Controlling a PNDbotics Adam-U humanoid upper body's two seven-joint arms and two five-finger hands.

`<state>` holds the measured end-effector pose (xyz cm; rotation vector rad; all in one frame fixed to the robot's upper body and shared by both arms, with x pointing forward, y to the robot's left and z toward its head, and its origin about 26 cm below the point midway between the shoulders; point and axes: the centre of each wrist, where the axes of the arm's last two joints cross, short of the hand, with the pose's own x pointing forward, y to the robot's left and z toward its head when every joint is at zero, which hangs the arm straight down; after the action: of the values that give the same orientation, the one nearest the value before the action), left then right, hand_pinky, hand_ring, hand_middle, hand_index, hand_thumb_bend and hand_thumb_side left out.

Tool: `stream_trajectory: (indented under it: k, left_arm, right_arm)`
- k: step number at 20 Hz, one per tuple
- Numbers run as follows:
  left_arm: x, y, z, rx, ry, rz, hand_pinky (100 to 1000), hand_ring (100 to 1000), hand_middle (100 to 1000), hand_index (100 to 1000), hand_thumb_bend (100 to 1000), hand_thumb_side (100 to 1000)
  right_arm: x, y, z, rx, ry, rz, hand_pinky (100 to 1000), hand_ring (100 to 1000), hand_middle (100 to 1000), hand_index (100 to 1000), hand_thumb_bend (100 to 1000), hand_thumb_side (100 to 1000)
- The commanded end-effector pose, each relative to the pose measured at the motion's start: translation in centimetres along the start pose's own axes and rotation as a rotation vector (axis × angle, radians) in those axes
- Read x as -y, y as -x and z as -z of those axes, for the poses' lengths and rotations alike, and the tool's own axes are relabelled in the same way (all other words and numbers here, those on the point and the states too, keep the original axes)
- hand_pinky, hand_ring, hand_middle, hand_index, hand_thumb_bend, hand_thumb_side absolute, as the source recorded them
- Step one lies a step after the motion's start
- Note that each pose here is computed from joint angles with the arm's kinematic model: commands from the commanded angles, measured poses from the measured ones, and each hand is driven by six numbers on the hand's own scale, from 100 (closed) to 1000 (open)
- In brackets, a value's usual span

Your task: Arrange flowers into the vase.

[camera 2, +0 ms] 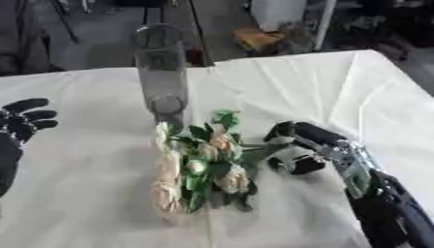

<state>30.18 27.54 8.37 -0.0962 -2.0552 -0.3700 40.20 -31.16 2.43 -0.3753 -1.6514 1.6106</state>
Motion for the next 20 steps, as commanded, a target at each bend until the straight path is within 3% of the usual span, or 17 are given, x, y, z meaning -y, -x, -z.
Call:
stream_trajectory:
  k: [1, 20]
  left_arm:
    - [-0.19, -0.49, 0.47, 0.024, 0.005, 0.009, 765, 757, 771, 800, 851, 975]
    - [-0.15, -0.48, 0.55, 0.025, 0.005, 0.007, 765, 756, 771, 800, 852, 974]
  right_arm:
    - [1.28, 0.31, -0.54, -0.019, 0.015, -0.039, 801, 794, 737, 804, 333, 234]
    - [1.49, -0.37, 0.18, -0.025, 0.066, -0.051, 792, 788, 726, 803, 332, 254]
